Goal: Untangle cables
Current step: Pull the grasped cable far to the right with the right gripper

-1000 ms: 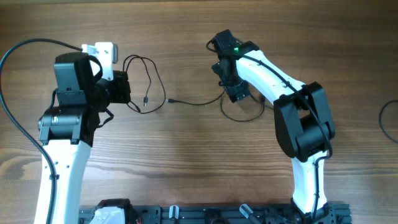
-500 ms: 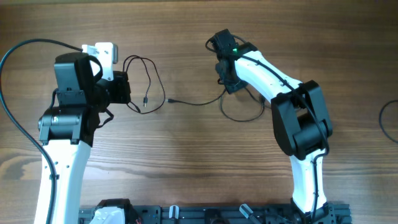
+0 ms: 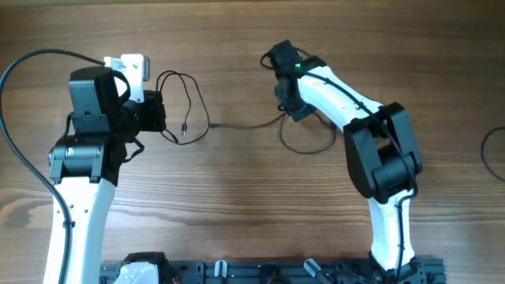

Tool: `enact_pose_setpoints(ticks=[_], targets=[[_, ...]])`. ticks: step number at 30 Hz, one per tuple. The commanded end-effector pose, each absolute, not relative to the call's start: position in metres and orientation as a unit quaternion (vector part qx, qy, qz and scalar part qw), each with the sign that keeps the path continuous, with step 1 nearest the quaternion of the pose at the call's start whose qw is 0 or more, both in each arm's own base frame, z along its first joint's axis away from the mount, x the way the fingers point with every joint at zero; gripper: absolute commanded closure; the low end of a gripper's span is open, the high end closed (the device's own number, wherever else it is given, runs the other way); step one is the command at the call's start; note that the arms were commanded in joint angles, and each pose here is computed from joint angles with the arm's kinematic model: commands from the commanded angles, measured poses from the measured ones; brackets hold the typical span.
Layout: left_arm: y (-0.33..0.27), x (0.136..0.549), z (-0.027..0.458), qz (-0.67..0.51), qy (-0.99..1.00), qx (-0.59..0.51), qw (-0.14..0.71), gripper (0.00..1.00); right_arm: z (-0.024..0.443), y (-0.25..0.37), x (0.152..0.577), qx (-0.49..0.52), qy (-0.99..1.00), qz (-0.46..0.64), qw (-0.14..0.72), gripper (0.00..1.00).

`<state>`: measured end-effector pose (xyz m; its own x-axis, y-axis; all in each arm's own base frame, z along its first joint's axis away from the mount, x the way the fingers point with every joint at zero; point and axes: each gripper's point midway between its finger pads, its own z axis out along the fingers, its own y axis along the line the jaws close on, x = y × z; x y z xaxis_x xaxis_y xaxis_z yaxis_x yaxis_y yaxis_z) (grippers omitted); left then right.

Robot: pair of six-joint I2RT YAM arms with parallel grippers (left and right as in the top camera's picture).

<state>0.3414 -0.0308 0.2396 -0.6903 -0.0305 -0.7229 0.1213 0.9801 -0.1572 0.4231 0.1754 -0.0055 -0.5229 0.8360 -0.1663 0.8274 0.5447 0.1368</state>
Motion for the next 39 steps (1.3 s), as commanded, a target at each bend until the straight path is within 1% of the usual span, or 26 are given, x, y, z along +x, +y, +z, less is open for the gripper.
enact_pose_setpoints(ticks=[1, 4, 7, 13, 14, 15, 18, 21, 26, 28, 31, 35, 39], targets=[[-0.032, 0.342, 0.241, -0.105, 0.913, 0.022, 0.393, 0.96, -0.062, 0.151, 0.385, 0.393, 0.916, -0.065, 0.053, 0.96], [-0.032, 0.342, 0.241, -0.105, 0.913, 0.022, 0.393, 0.96, -0.056, 0.145, 0.392, 0.323, 0.94, -0.084, 0.07, 0.96], [-0.032, 0.342, 0.24, -0.105, 0.913, 0.022, 0.393, 0.96, -0.029, 0.129, 0.4, 0.316, 0.935, -0.122, 0.106, 0.96], [-0.032, 0.342, 0.24, -0.105, 0.913, 0.022, 0.392, 0.96, 0.062, 0.125, 0.434, 0.269, 0.94, -0.082, 0.194, 0.96], [-0.032, 0.342, 0.24, -0.105, 0.914, 0.022, 0.392, 0.96, 0.086, 0.117, 0.439, 0.266, 0.937, -0.073, 0.215, 0.96], [-0.032, 0.342, 0.24, -0.105, 0.914, 0.022, 0.391, 0.96, 0.1, 0.11, 0.441, 0.267, 0.934, -0.069, 0.227, 0.96], [-0.032, 0.342, 0.24, -0.105, 0.914, 0.022, 0.391, 0.96, 0.158, 0.07, 0.446, 0.275, 0.92, -0.057, 0.274, 0.96], [-0.032, 0.342, 0.24, -0.105, 0.914, 0.022, 0.391, 0.96, 0.204, 0.02, 0.443, 0.293, 0.902, -0.057, 0.313, 0.96], [-0.032, 0.342, 0.24, -0.105, 0.914, 0.022, 0.391, 0.96, 0.265, -0.089, 0.417, 0.348, 0.86, -0.094, 0.362, 0.96], [-0.032, 0.342, 0.24, -0.105, 0.914, 0.022, 0.391, 0.96, 0.277, -0.135, 0.399, 0.384, 0.839, -0.117, 0.367, 0.96], [-0.032, 0.342, 0.24, -0.105, 0.914, 0.022, 0.391, 0.96, 0.28, -0.191, 0.375, 0.438, 0.813, -0.135, 0.36, 0.96], [-0.032, 0.341, 0.239, -0.105, 0.915, 0.022, 0.389, 0.96, 0.271, -0.259, 0.348, 0.526, 0.766, -0.087, 0.359, 0.96], [-0.032, 0.341, 0.239, -0.105, 0.915, 0.022, 0.388, 0.96, 0.254, -0.31, 0.322, 0.61, 0.71, -0.038, 0.351, 0.96]])
